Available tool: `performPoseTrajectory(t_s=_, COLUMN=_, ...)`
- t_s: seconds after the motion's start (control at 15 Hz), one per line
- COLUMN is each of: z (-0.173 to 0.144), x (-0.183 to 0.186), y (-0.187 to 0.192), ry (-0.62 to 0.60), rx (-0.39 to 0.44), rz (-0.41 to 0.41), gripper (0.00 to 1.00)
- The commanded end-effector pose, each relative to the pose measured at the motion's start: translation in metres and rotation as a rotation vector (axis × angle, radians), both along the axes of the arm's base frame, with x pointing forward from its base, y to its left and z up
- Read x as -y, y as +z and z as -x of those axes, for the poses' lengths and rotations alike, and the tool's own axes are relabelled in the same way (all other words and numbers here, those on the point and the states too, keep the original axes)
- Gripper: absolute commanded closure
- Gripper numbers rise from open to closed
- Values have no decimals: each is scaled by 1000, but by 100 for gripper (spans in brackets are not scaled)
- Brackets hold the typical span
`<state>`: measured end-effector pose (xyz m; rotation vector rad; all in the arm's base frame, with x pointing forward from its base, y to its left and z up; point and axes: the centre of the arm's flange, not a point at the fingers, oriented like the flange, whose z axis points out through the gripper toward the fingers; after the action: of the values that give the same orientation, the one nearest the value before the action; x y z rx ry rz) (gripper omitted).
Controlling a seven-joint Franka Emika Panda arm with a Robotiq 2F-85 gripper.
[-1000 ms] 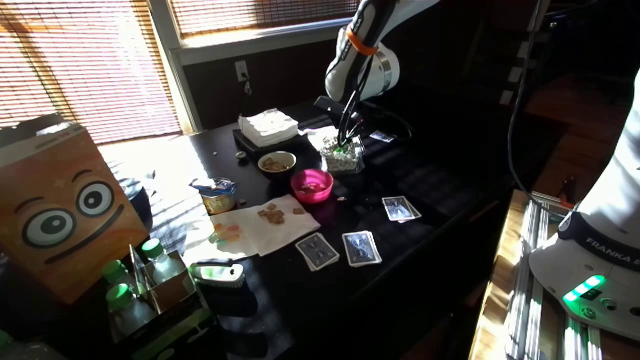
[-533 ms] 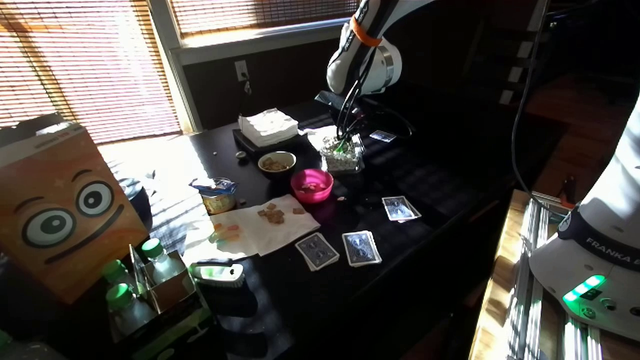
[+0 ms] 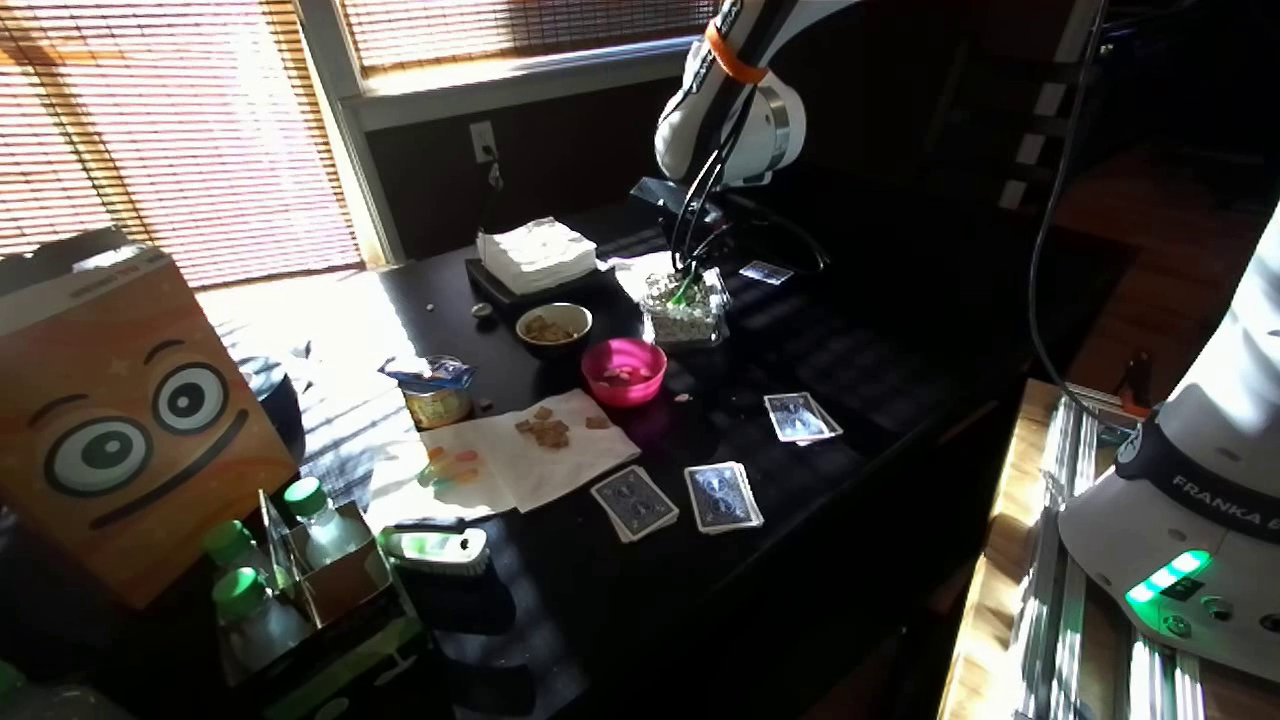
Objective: Transfer a spoonful of contents from the transparent bowl to the pink bowl
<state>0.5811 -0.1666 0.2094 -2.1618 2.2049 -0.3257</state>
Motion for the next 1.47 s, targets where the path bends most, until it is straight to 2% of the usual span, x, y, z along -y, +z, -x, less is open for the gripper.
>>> performPoseTrajectory(t_s=0.0, z=1, x=-5, y=8, ry=20, rx=-16, rz=-9, gripper=52)
performPoseTrajectory(t_s=0.27, z=-1, x=-11, y=6, ry=38, rx=-20, rz=-8, gripper=24)
performPoseTrajectory(t_s=0.33, z=-2, x=-12, y=5, ry=41, rx=-22, rz=-7, gripper=32)
performPoseTrajectory(t_s=0.4, z=-2, x=-13, y=3, ry=43, rx=-24, rz=-5, gripper=62)
performPoseTrajectory(t_s=0.47, z=-2, x=-14, y=2, ry=48, rx=-27, rz=-2, gripper=58)
performPoseTrajectory(t_s=0.53, z=-3, x=-15, y=2, ry=53, rx=-29, rz=0, gripper=59)
performPoseTrajectory(t_s=0.87, z=-4, x=-18, y=-2, ry=78, rx=-40, rz=6, gripper=95)
performPoseTrajectory(t_s=0.93, z=-4, x=-19, y=-3, ry=81, rx=-42, rz=7, gripper=100)
performPoseTrajectory(t_s=1.0, z=-4, x=-19, y=-4, ry=84, rx=-45, rz=8, gripper=100)
performPoseTrajectory(t_s=1.07, z=-4, x=-19, y=-4, ry=86, rx=-48, rz=10, gripper=79)
performPoseTrajectory(t_s=1.13, z=-4, x=-19, y=-4, ry=88, rx=-50, rz=12, gripper=69)
performPoseTrajectory(t_s=1.2, z=-4, x=-19, y=-4, ry=90, rx=-52, rz=14, gripper=68)
performPoseTrajectory(t_s=1.4, z=-3, x=-19, y=-5, ry=97, rx=-55, rz=22, gripper=49)
